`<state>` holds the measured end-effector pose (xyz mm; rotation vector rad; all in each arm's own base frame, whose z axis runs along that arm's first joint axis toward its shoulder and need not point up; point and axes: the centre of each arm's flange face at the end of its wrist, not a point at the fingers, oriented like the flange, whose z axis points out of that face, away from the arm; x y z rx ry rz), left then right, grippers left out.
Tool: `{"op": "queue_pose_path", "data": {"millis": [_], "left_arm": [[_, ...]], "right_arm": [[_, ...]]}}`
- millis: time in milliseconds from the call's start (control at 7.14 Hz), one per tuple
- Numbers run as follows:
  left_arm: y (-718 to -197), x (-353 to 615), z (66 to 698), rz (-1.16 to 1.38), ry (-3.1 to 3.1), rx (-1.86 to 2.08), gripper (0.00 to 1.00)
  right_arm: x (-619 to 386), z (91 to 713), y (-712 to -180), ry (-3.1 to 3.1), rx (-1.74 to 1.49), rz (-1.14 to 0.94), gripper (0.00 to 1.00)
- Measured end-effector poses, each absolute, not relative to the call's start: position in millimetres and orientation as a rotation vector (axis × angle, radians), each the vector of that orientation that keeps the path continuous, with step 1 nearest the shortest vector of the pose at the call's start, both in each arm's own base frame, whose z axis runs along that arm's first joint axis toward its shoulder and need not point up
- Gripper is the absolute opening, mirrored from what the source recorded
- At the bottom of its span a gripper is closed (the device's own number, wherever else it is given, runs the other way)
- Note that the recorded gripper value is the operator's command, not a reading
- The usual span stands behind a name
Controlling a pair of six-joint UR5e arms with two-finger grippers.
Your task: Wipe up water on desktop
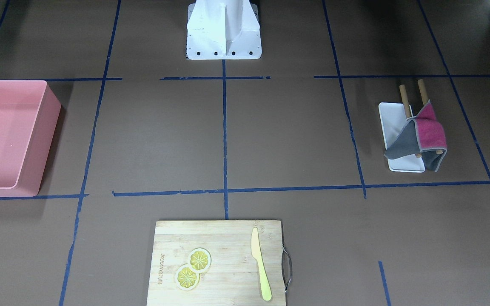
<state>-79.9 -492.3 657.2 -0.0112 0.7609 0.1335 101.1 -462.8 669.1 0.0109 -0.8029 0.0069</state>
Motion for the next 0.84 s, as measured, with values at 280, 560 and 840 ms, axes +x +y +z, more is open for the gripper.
{"op": "queue_pose_path", "data": {"millis": [280, 560, 840], "left_arm": [[-492.4, -80.0, 657.3, 0.131, 0.76, -0.012, 1.0], [-492.4, -80.0, 657.3, 0.129, 0.76, -0.013, 1.0], [-492.4, -80.0, 657.7, 0.13, 0.76, -0.013, 1.0]], "right_arm": [[102.2, 664.4, -464.0, -0.802, 0.018, 0.011, 1.0], [102.5, 663.2, -463.4, -0.802, 0.02, 0.013, 1.0], [102.5, 663.0, -463.4, -0.802, 0.02, 0.013, 1.0]]}}
